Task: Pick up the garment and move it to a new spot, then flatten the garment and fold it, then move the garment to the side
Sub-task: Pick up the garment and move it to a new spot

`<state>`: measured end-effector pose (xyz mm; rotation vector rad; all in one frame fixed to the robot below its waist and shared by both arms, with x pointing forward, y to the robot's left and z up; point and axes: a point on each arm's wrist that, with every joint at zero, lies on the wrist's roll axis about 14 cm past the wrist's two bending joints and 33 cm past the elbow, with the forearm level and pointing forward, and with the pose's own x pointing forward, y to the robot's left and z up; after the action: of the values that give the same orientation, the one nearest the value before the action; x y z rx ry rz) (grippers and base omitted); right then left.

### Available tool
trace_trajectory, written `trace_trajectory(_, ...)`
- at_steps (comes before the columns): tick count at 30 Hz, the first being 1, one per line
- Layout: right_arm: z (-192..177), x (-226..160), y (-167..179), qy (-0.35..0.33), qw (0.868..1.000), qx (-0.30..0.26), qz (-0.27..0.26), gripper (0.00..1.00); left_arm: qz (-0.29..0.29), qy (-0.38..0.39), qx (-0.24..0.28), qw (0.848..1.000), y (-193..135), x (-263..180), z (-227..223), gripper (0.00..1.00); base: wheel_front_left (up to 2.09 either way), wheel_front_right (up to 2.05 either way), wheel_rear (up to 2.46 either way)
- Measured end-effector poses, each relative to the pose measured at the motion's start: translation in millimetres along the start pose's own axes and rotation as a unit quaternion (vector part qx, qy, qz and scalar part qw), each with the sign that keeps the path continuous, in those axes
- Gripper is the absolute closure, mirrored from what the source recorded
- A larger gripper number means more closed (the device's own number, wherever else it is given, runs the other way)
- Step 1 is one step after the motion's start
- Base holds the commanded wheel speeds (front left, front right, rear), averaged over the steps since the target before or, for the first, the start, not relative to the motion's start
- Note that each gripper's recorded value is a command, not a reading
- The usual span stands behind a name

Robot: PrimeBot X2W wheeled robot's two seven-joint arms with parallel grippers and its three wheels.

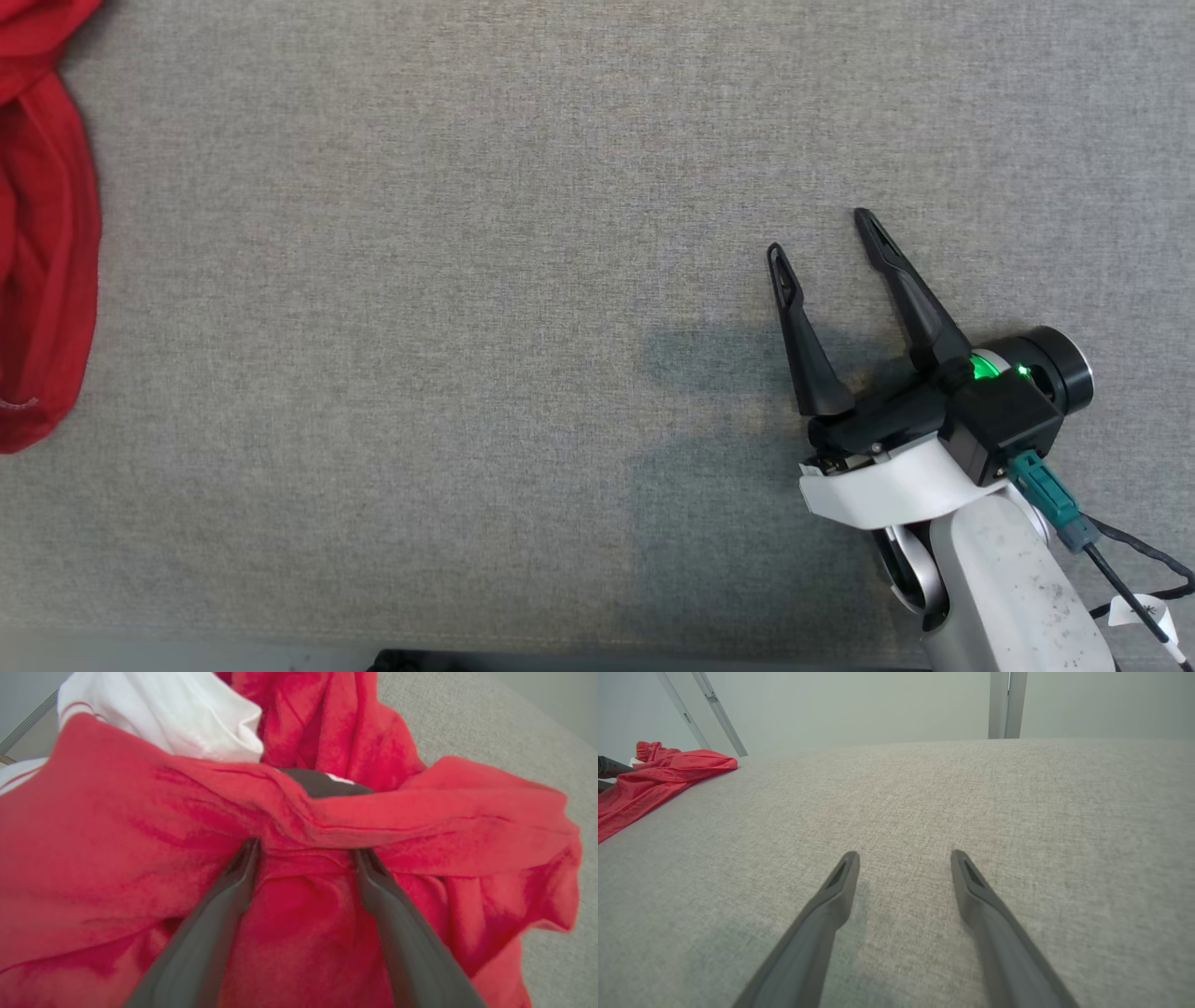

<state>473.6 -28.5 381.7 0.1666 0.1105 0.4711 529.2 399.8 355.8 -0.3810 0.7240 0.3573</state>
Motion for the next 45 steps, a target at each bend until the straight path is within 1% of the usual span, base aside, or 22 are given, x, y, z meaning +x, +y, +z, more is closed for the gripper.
trace_trajectory(3, 1, 0, -1, 0.0, 1.0, -0.001, -0.001, 0.0, 0.004, -0.007, 0.004, 1.0, 2, 0, 1, 0.0, 0.0, 0.0, 0.0)
trace_trajectory(4, 1, -1, -1, 0.0, 1.0, -0.001, -0.001, 0.0, 0.003, -0.006, 0.008, 1.0, 2, 0, 0, 0.16, 0.0, 0.0, 0.0)
trace_trajectory(5, 1, -1, -1, -0.001, 1.0, -0.001, -0.001, 0.0, 0.003, -0.007, 0.009, 1.0, 2, -1, 1, 0.73, 0.0, 0.0, 0.0)
trace_trajectory(6, 2, -1, -1, -0.001, 1.0, -0.001, -0.001, 0.0, 0.002, -0.011, 0.011, 1.0, 1, -1, 2, 1.0, 0.0, 0.0, 0.0)
trace_trajectory(8, 2, -1, -1, -0.001, 1.0, -0.001, -0.001, 0.0, -0.002, -0.022, 0.015, 1.0, -1, -2, 4, 1.0, 0.0, 0.0, 0.0)
trace_trajectory(14, 5, -2, 2, -0.001, 1.0, -0.001, 0.002, 0.0, -0.009, -0.113, 0.033, 0.993, -3, -14, 29, 1.0, 0.0, 0.0, 0.0)
trace_trajectory(20, 13, -8, 9, -0.002, 1.0, 0.003, 0.008, 0.0, -0.026, -0.212, 0.046, 0.976, -10, -42, 61, 1.0, 0.0, 0.0, 0.0)
trace_trajectory(27, 38, -19, 19, -0.022, 1.0, 0.007, 0.011, 0.0, -0.05, -0.295, 0.057, 0.953, -18, -88, 106, 1.0, 0.0, 0.0, 0.0)
trace_trajectory(31, 56, -27, 24, -0.039, 0.999, 0.009, 0.011, 0.0, -0.075, -0.34, 0.069, 0.935, -30, -122, 137, 1.0, 0.0, 0.0, 0.0)
trace_trajectory(35, 74, -39, 25, -0.057, 0.998, 0.011, 0.004, 0.0, -0.112, -0.394, 0.071, 0.91, -52, -161, 169, 1.0, 0.0, 0.0, 0.0)
trace_trajectory(39, 92, -54, 27, -0.075, 0.997, 0.007, -0.003, 0.0, -0.151, -0.431, 0.072, 0.887, -78, -195, 186, 1.0, 0.0, 0.0, 0.0)
trace_trajectory(45, 117, -79, 22, -0.103, 0.994, 0.004, -0.026, 0.0, -0.237, -0.463, 0.075, 0.851, -138, -240, 194, 1.0, 0.0, 0.0, 0.0)
